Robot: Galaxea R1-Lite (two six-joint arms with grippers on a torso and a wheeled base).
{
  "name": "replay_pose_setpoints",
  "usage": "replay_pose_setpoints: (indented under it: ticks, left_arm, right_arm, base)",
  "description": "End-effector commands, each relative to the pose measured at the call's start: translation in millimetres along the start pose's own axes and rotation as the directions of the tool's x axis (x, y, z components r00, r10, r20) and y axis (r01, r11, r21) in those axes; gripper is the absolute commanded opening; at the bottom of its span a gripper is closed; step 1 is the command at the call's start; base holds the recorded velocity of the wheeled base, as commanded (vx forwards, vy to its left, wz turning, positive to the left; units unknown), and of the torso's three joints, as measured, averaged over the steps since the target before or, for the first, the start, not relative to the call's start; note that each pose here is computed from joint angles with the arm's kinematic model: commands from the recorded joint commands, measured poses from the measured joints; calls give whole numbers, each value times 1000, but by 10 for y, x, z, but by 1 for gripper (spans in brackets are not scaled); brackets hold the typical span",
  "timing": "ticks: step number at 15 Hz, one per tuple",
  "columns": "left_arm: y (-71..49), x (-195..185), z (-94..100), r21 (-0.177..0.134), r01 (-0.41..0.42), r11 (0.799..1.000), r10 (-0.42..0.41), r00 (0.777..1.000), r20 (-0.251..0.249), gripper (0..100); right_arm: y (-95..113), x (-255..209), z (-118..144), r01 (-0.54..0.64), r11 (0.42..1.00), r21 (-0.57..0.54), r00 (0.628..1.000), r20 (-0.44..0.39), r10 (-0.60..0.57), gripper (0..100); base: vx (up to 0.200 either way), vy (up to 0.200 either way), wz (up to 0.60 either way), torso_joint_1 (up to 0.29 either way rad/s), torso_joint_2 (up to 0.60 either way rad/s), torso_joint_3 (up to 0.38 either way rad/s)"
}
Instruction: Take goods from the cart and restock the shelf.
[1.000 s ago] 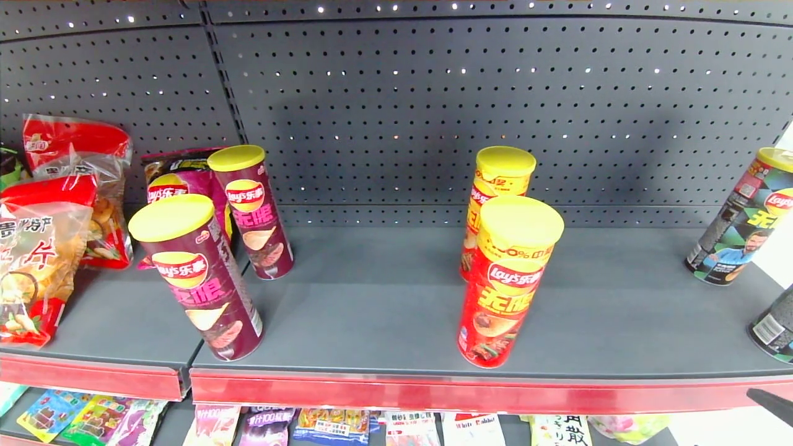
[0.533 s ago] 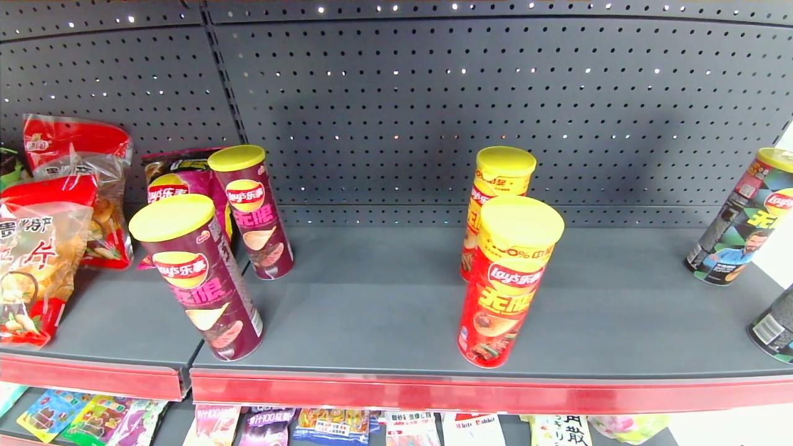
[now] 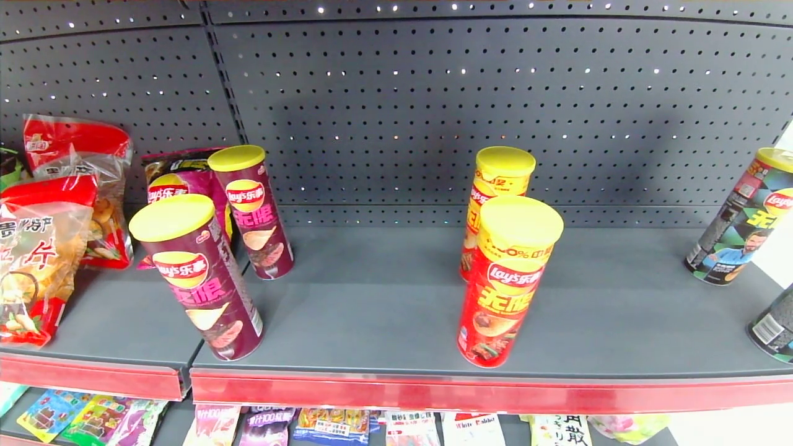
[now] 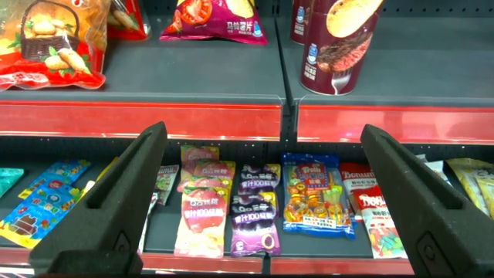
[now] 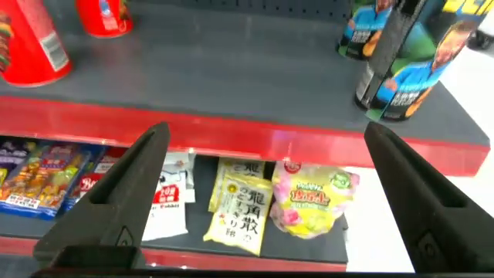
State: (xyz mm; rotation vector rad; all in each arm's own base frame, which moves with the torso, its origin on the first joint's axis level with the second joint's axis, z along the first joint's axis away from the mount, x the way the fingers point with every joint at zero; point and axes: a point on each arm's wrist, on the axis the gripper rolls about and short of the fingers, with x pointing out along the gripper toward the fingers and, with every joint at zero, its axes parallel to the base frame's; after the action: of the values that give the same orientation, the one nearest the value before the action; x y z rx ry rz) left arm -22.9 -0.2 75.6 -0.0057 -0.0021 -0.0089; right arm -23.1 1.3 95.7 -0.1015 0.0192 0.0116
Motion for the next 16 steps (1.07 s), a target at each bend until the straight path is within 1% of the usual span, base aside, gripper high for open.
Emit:
replay_pose_setpoints:
  ticks: [1,4,6,7,8,9,10,11,12,13,14,16]
  left_arm:
    - [0,1,0,0,0,1000,0,1000,-1,100]
    - [0,1,0,0,0,1000,0,1000,-1,100]
    - [0,1,0,0,0,1000,0,1000,-1,100]
    - [0,1,0,0,0,1000,0,1000,-1,100]
    - [0,1,0,0,0,1000,0,1000,-1,100]
    - [0,1,0,0,0,1000,0,1000,-1,100]
    - [0,1,0,0,0,1000,0,1000,-1,100]
    - [0,1,0,0,0,1000,0,1000,-1,100]
    - [0,1,0,0,0,1000,0,1000,-1,100]
    - [0,1,0,0,0,1000,0,1000,-1,100]
    - [0,1,0,0,0,1000,0,1000,-1,100]
    - [0,1,0,0,0,1000,0,1000,-1,100]
  right_arm:
    - [7,-28,-115,-24,1000,2,999,38,24,100]
    - [7,-26,-119,-19,1000,5,999,39,19,100]
    - [6,-22,-132,-14,996,92,999,33,11,100]
    - [0,-22,-132,14,996,92,999,30,-17,100]
    - [-16,-22,-133,83,993,88,996,25,-86,100]
    - [-26,-26,-125,126,988,87,991,23,-128,100]
    - [-29,-21,-138,143,986,84,989,20,-145,100]
    - [-26,-22,-136,128,988,82,991,20,-130,100]
    - [-14,-21,-133,72,995,68,997,28,-74,100]
    - [4,-19,-134,-4,1000,31,999,36,3,100]
    - [18,-19,-129,-68,998,6,997,48,68,100]
    - [22,-18,-127,-88,996,17,995,55,87,100]
  base:
    - [0,0,0,0,0,0]
    - [0,0,0,0,0,0]
    - [0,0,0,0,0,0]
    - [0,0,0,0,0,0]
    - [0,0,0,0,0,0]
    - [0,0,0,0,0,0]
    - [0,0,0,0,0,0]
    - [0,0,0,0,0,0]
    - [0,0,0,0,0,0]
    - [0,0,0,0,0,0]
    - [0,0,0,0,0,0]
    - [0,0,0,0,0,0]
